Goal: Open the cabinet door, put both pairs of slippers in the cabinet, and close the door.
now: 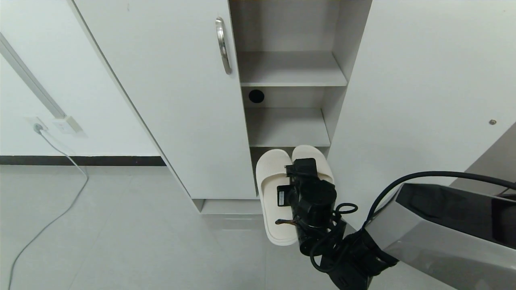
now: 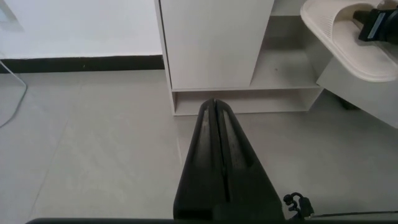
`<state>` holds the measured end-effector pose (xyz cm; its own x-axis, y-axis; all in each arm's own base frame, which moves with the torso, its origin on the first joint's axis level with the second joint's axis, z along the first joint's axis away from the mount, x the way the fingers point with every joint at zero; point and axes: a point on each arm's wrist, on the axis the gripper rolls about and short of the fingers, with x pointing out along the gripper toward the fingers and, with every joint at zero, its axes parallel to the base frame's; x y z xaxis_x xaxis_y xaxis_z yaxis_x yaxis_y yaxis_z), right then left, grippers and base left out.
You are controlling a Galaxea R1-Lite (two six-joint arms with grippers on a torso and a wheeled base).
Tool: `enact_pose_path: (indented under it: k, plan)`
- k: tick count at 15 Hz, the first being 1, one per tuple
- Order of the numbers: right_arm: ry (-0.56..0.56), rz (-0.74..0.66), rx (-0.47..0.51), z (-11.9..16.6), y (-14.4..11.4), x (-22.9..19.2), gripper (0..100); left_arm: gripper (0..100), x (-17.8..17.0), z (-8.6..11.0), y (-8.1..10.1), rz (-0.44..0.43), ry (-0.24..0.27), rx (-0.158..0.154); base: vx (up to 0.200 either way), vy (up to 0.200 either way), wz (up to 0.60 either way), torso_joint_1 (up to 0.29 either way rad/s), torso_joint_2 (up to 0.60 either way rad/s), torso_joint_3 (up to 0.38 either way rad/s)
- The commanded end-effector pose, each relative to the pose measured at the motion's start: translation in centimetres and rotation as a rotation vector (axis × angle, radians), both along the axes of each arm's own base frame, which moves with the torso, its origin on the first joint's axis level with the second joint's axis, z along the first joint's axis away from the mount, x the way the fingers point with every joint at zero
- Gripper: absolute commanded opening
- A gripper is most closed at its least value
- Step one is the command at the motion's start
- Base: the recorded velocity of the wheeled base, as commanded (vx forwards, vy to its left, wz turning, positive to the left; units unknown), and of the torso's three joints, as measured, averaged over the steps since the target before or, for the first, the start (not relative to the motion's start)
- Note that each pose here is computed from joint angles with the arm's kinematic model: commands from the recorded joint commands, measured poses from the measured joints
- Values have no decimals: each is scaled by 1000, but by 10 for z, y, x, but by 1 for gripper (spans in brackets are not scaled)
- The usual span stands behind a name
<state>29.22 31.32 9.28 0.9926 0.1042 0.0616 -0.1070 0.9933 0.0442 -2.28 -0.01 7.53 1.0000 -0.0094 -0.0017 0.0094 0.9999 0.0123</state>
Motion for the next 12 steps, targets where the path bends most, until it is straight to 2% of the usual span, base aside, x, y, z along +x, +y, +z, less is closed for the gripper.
enact_pose_path:
  k: [1, 5, 12]
  plan:
    - [2, -7, -3, -3, -1, 3, 0, 0, 0, 0, 0, 0, 0, 0, 0, 0, 0, 0, 0, 0]
    - [8, -7, -10, -6, 0, 4, 0, 0, 0, 0, 0, 0, 1, 0, 0, 0, 0, 0, 0, 0]
    - [9, -14, -11, -7, -2, 7, 0, 0, 0, 0, 0, 0, 0, 0, 200, 0, 0, -1, 0, 0]
